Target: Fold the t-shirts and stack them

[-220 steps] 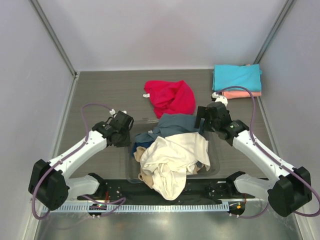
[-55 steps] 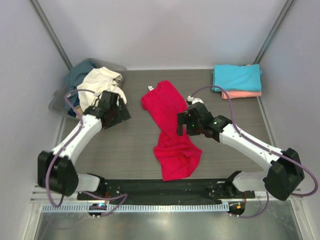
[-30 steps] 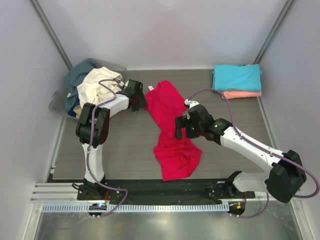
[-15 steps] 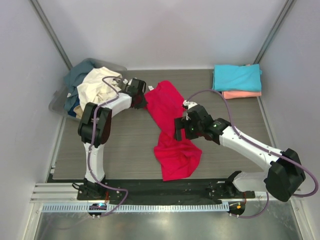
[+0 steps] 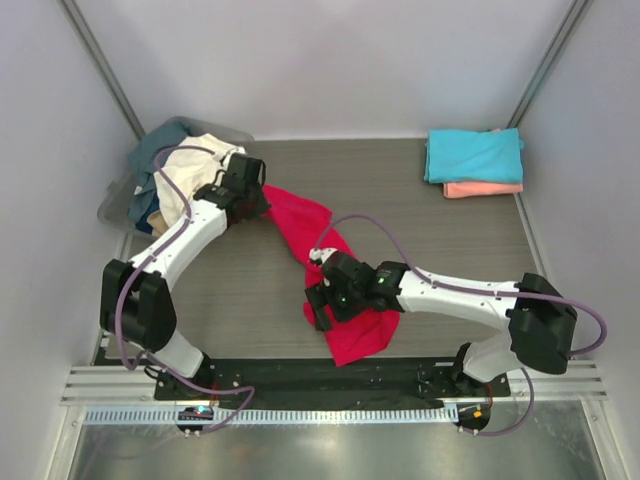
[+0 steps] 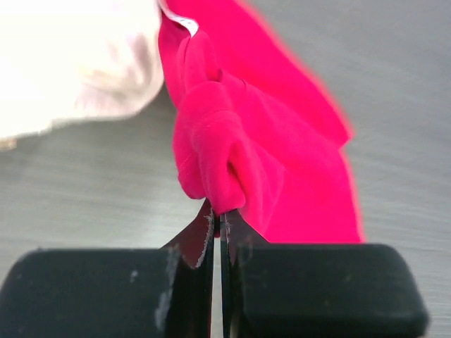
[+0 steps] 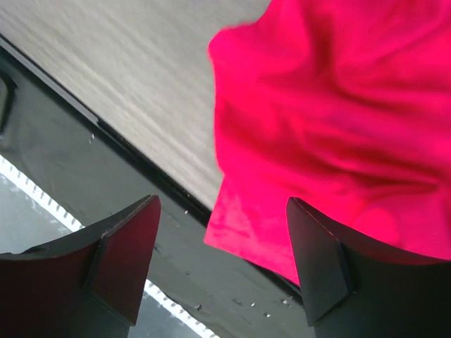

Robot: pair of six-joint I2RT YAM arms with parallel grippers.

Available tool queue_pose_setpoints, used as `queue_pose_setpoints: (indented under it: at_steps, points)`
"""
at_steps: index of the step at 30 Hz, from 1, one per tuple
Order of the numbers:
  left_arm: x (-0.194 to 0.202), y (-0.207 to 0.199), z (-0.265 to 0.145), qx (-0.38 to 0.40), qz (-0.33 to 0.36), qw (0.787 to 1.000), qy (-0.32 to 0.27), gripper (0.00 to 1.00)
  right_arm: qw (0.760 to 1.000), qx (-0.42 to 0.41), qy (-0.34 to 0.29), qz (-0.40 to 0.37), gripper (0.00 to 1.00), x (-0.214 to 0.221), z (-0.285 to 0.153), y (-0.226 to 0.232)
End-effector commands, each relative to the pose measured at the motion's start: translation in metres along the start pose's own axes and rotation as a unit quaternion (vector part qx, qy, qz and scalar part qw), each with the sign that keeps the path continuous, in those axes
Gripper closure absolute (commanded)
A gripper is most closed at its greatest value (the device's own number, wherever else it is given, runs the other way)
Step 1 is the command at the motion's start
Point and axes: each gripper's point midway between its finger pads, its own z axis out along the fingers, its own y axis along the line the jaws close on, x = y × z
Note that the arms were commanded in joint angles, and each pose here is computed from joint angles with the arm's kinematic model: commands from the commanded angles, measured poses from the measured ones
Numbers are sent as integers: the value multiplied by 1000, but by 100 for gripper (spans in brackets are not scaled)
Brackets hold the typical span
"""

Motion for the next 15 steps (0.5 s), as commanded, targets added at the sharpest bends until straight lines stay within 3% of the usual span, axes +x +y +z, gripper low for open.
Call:
queue_pose_setpoints:
  at_steps: [1,6,8,15]
  points:
    - [36,27,10,-43,10,998,44,100,1000,21,-7,1,23,6,-3,13]
    - [39,31,6,-44,13,998,44,100,998,62,6,4,28,35,-3,2]
    - [40,32,6,-45,16,998,44,100,997,72,9,13,35,43,-2,-3]
    - [43,33,6,-44,12,998,48,100,994,105,15,6,37,49,11,-12]
